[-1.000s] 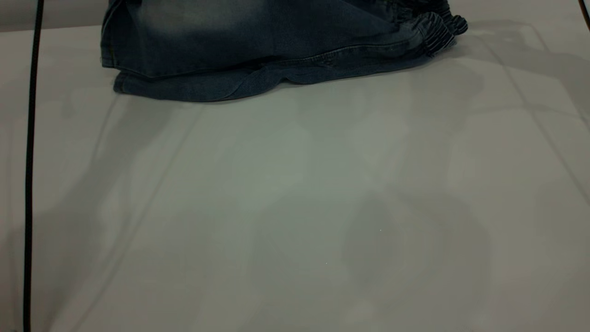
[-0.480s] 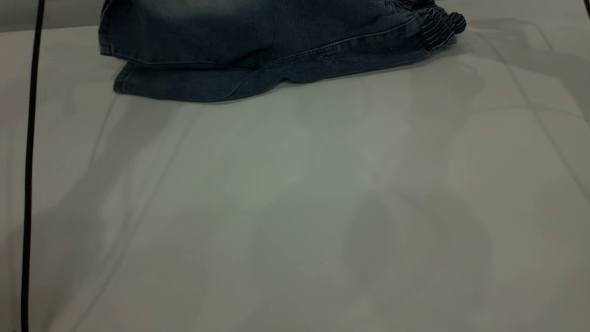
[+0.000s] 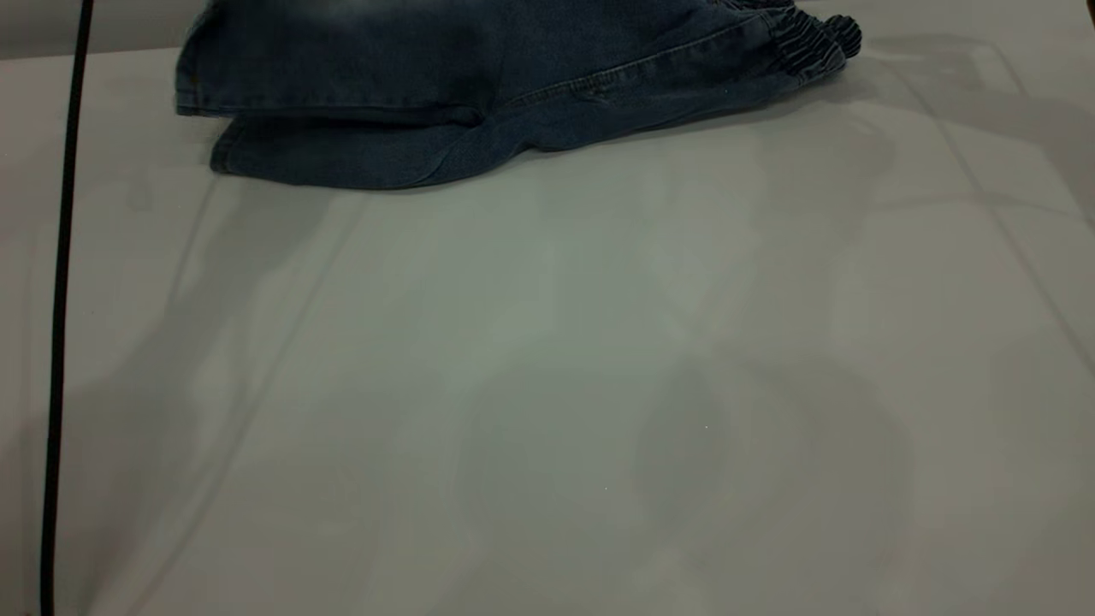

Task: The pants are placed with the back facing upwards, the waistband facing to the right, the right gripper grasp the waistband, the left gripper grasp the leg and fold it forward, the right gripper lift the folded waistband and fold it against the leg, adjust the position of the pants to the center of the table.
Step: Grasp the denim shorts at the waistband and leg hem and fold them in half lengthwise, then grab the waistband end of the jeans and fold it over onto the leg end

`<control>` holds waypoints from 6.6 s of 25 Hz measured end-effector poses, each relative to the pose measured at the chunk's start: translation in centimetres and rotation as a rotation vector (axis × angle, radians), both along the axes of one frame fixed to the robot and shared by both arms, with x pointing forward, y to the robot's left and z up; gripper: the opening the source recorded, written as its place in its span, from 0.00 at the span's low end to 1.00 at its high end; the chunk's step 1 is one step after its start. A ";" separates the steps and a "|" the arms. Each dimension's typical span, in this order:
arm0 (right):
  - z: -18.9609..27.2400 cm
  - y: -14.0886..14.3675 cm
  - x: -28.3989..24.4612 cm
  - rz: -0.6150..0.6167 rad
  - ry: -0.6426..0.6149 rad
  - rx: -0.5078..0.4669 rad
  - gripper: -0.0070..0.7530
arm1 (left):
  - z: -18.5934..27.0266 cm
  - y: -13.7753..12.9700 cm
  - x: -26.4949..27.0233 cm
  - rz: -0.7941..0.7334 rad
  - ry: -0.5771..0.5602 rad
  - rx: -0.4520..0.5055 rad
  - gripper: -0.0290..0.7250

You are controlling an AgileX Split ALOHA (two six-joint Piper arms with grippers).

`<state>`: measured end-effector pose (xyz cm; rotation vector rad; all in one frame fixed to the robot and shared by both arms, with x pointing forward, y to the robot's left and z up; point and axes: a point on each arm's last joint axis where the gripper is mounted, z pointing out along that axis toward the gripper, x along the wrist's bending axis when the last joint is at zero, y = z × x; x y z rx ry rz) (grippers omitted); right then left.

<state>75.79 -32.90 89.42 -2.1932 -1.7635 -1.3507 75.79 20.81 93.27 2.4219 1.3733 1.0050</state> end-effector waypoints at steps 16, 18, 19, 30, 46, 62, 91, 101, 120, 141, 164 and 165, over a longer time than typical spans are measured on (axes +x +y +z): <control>1.3 -2.7 -2.0 0.060 0.147 0.327 0.78 | 0.2 -1.0 0.0 -0.029 -0.028 0.020 0.69; 0.7 -2.4 -2.4 0.102 0.192 0.352 0.78 | 0.1 -1.3 -0.2 -0.001 -0.016 -0.016 0.69; 0.2 -2.2 -2.6 0.122 0.214 0.359 0.78 | 0.1 -1.5 -0.3 0.007 -0.008 -0.028 0.69; -6.8 -2.1 -2.7 0.096 0.276 0.404 0.78 | -0.3 -5.4 -2.3 -0.014 0.095 0.035 0.69; -9.6 -2.6 -1.5 -0.041 0.156 0.421 0.78 | -0.4 -9.2 -3.7 -0.008 0.085 -0.021 0.69; -10.0 1.9 1.4 -0.027 0.094 0.383 0.78 | -0.3 -9.2 -3.6 -0.011 0.077 -0.027 0.69; -2.1 3.2 1.4 0.220 -0.029 0.097 0.10 | -0.6 -10.6 -3.8 0.022 0.099 -0.240 0.69; 1.7 6.1 0.6 0.335 -0.041 0.054 0.10 | -3.7 -11.6 -2.6 0.060 0.154 -0.298 0.69; 5.0 9.6 -0.4 0.435 -0.057 0.075 0.10 | -8.8 -12.7 -0.9 0.070 0.261 -0.284 0.69; 6.1 15.0 -1.6 0.573 -0.077 0.169 0.10 | -0.1 -9.0 0.2 0.127 0.249 -0.174 0.69; 6.5 15.2 -1.6 0.566 -0.085 0.222 0.10 | -6.9 -1.0 2.3 0.190 0.434 -0.309 0.69; 6.6 15.3 -1.6 0.565 -0.087 0.231 0.10 | -7.4 -1.0 2.3 0.192 0.441 -0.307 0.69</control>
